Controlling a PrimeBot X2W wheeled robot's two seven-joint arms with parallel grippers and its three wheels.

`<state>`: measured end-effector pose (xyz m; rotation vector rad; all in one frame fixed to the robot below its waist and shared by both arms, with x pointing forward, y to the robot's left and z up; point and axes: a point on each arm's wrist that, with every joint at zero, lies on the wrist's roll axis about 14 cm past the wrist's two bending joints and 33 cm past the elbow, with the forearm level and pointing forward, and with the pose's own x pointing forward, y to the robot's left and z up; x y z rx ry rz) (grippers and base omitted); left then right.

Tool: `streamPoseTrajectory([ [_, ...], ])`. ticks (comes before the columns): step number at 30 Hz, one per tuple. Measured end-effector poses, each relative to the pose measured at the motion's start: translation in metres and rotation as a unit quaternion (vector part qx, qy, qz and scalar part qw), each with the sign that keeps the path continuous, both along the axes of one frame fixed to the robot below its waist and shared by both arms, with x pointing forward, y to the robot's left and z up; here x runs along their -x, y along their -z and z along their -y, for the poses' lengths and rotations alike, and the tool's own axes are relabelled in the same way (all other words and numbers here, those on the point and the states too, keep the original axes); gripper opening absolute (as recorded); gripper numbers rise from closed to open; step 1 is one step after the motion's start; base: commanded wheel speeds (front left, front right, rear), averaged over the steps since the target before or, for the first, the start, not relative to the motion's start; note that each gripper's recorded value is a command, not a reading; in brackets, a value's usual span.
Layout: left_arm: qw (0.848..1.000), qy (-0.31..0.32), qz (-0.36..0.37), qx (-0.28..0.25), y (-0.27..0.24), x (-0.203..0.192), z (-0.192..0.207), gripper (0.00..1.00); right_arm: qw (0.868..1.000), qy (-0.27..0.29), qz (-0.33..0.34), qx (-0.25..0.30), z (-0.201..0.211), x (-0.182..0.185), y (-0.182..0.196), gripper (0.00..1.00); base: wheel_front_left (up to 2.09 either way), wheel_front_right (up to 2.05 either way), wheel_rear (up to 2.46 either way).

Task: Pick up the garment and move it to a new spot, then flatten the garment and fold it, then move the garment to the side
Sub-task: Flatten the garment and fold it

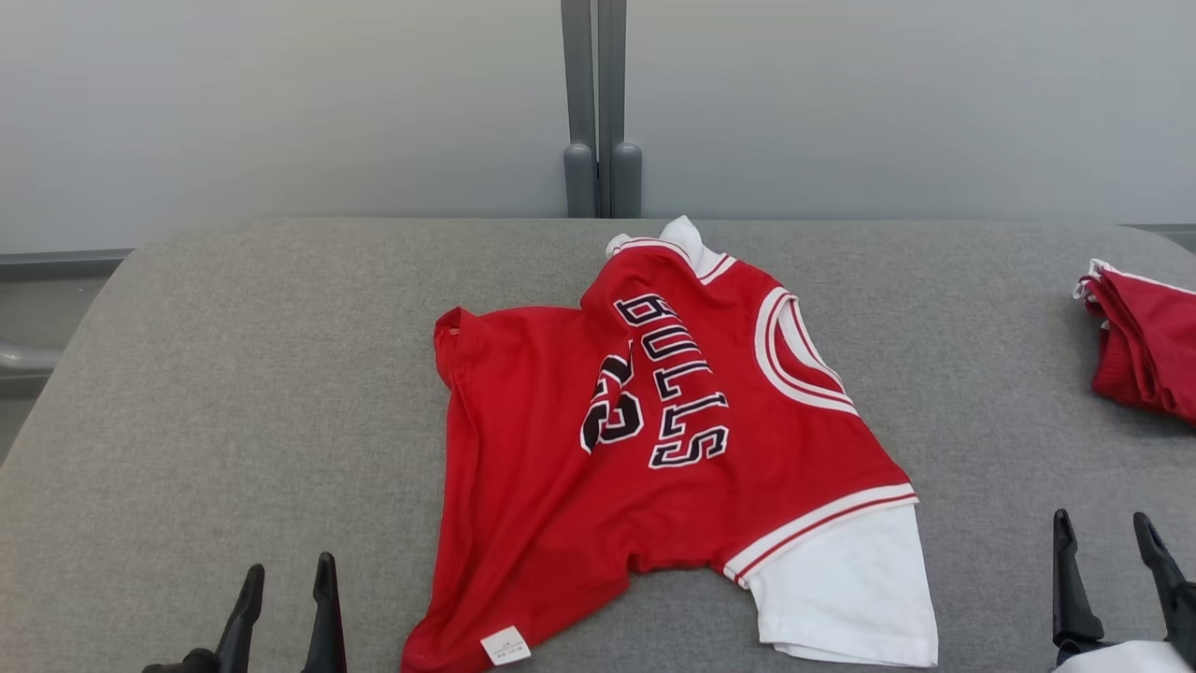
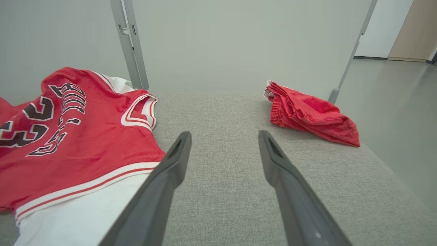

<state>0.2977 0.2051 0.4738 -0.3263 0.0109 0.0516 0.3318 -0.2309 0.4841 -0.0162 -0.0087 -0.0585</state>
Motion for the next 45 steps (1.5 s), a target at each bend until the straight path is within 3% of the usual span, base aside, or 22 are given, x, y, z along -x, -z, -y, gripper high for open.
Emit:
streamPoseTrajectory([
  [7, 0.998, 0.016, 0.017, -0.050, -0.008, -0.008, 0.007, 1.00, 0.999, -0.023, 0.013, 0.031, -0.011, -0.007, -0.010, 1.00, 0.00, 0.00, 0.00],
  [13, 0.998, 0.036, 0.008, -0.057, -0.001, -0.017, 0.018, 1.00, 0.999, -0.045, 0.004, 0.029, -0.029, -0.005, -0.004, 1.00, 0.00, 0.00, 0.00],
  [23, 0.995, 0.086, 0.007, -0.059, 0.000, -0.035, 0.044, 1.00, 0.999, -0.035, 0.004, 0.024, -0.025, -0.001, -0.003, 1.00, 0.00, 0.00, 0.00],
  [45, 0.993, 0.102, -0.003, -0.058, 0.006, -0.040, 0.049, 1.00, 0.999, -0.038, 0.008, -0.001, -0.031, -0.002, -0.004, 1.00, 0.00, 0.00, 0.00],
])
